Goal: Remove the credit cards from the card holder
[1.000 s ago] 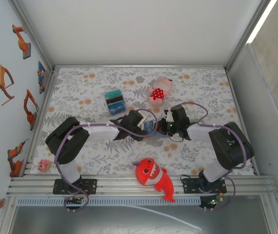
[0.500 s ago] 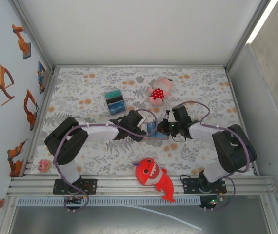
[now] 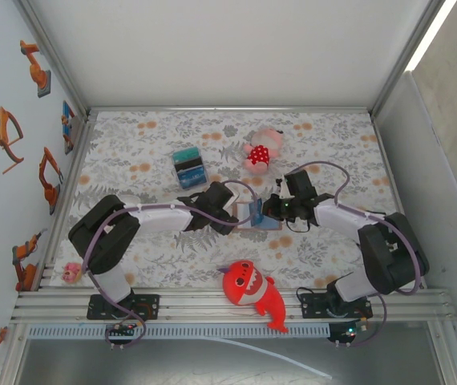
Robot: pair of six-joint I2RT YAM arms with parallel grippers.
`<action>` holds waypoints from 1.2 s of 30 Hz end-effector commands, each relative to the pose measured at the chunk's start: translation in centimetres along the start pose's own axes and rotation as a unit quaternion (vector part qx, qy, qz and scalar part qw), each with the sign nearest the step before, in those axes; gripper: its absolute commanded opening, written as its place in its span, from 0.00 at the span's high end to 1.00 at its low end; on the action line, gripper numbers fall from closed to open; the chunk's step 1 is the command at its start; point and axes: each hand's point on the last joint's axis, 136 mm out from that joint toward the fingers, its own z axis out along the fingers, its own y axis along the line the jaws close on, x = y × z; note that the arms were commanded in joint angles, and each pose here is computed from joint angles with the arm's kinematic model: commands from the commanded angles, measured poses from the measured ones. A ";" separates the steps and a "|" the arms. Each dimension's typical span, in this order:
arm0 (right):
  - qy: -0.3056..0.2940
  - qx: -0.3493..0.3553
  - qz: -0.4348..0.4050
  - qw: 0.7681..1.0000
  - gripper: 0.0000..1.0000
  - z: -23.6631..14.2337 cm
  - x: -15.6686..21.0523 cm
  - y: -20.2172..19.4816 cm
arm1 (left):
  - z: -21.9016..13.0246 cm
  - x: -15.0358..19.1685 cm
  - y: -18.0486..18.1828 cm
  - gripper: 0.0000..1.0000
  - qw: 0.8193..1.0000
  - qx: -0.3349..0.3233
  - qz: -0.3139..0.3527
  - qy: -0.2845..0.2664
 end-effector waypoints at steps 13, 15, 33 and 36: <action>-0.009 0.004 -0.007 1.000 1.00 -0.7 -0.7 0.3 | 0.2 -6.7 -2.0 0.03 0.996 0.031 0.020 -0.081; -0.008 0.006 -0.006 1.000 1.00 -0.7 -0.6 0.2 | 0.9 -6.8 -2.5 0.03 0.996 0.038 0.026 -0.079; -0.011 0.015 -0.008 1.000 1.00 -1.0 -0.5 0.0 | 3.0 -1.3 -1.8 0.03 0.998 -0.003 0.061 0.029; -0.012 0.019 -0.009 1.000 1.00 -1.2 -0.5 -0.2 | 2.8 -0.4 -1.6 0.03 0.998 -0.006 0.056 0.040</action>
